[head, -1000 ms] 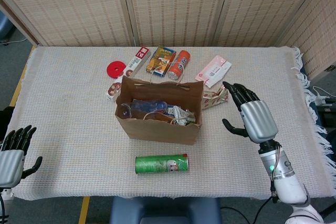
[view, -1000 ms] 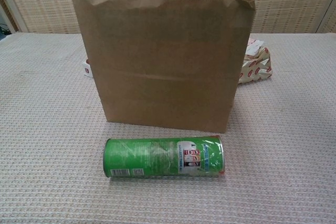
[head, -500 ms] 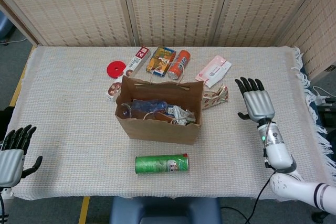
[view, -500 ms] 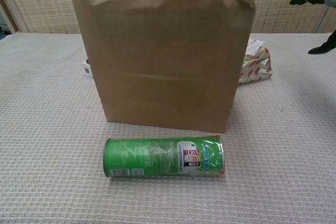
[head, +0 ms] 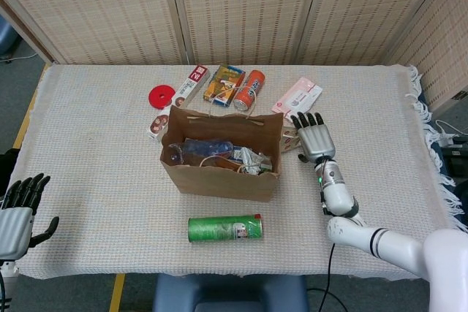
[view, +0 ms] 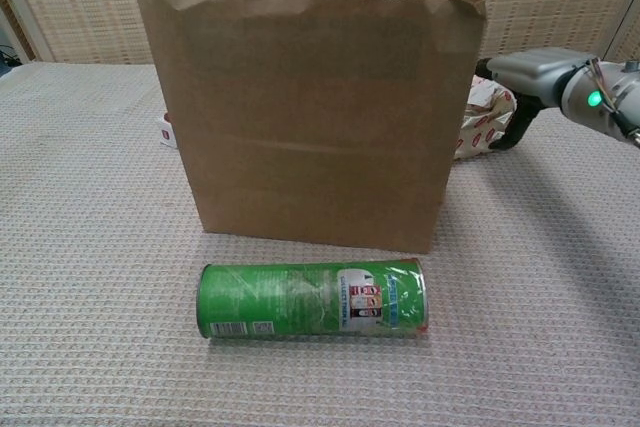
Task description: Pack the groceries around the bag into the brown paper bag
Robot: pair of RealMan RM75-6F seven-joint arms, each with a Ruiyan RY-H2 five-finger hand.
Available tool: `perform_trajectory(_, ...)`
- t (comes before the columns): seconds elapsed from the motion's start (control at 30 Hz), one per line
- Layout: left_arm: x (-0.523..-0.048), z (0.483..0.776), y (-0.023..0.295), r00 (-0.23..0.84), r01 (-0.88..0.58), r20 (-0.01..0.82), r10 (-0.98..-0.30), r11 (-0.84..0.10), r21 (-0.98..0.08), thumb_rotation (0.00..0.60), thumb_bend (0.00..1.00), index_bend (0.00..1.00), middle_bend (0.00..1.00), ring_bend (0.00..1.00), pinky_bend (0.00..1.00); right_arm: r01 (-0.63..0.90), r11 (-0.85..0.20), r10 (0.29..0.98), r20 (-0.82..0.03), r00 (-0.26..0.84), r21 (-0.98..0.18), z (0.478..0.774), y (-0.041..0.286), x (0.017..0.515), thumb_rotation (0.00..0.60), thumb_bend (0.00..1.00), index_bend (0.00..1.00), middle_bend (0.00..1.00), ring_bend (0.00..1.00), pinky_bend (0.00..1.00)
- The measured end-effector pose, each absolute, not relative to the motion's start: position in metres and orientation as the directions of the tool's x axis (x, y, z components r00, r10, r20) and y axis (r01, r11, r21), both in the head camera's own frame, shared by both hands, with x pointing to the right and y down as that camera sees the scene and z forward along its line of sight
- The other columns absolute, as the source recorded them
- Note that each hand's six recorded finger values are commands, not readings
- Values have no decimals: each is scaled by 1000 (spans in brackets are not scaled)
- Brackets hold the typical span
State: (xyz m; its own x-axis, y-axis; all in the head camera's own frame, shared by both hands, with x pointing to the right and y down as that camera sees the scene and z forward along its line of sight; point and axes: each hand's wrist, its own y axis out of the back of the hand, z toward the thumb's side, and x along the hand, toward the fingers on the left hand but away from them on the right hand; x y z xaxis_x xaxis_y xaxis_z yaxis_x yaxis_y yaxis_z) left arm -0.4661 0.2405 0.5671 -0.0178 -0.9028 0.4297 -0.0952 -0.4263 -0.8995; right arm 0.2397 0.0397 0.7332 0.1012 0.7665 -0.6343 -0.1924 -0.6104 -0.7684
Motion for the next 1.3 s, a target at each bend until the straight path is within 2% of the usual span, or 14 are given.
perform_trajectory(0.23,-467,567,240,-18,-104,431,-902,-427,-898,600,348,0,0,0,0,-213,-627,755,-652,69,-749,759,32,225,600,202,6,38,20,74)
perform_trajectory(0.33,-467,567,240,-19,-107,432,-902,-428,-898,600,349,0,0,0,0,-226,-636,749,-661,52,-738,770,31,224,600,237,56,84,58,107)
perform_trajectory(0.4,-467,567,240,-19,-108,432,-902,-428,-897,600,348,0,0,0,0,-234,-639,746,-665,43,-732,776,31,223,600,278,150,162,138,190)
perform_trajectory(0.47,-467,567,239,-19,-108,432,-902,-428,-897,600,348,0,0,0,0,-242,-641,745,-666,35,-729,781,31,221,600,316,321,315,312,380)
perform_trajectory(0.53,-467,567,239,-21,-109,433,-901,-429,-897,600,349,0,0,0,0,-242,-642,744,-668,34,-727,786,33,218,600,346,522,512,551,612)
perform_trajectory(0.57,-467,567,240,-21,-109,433,-901,-428,-897,600,349,0,0,0,0,-241,-642,744,-667,36,-728,787,34,217,600,354,575,562,612,663)
perform_trajectory(0.63,-467,567,240,-21,-108,433,-901,-428,-897,600,349,0,0,0,0,-244,-637,746,-664,44,-731,787,35,216,600,361,637,608,662,702)
perform_trajectory(0.8,-467,567,240,-21,-108,432,-901,-428,-897,600,348,0,0,0,0,-238,-620,758,-649,63,-748,782,36,218,600,363,648,613,664,708)
perform_trajectory(1.0,-467,566,241,-20,-105,430,-903,-426,-899,600,348,0,0,0,0,-153,-572,805,-587,84,-806,747,24,230,600,363,648,612,664,708)
perform_trajectory(1.1,-467,566,241,-18,-101,429,-903,-425,-900,600,347,0,0,0,0,-88,-541,830,-548,99,-836,717,19,238,600,363,648,613,664,708)
perform_trajectory(1.3,-466,565,242,-16,-94,424,-905,-421,-902,600,347,0,0,0,0,47,-442,894,-436,106,-896,639,8,259,600,363,648,613,662,708)
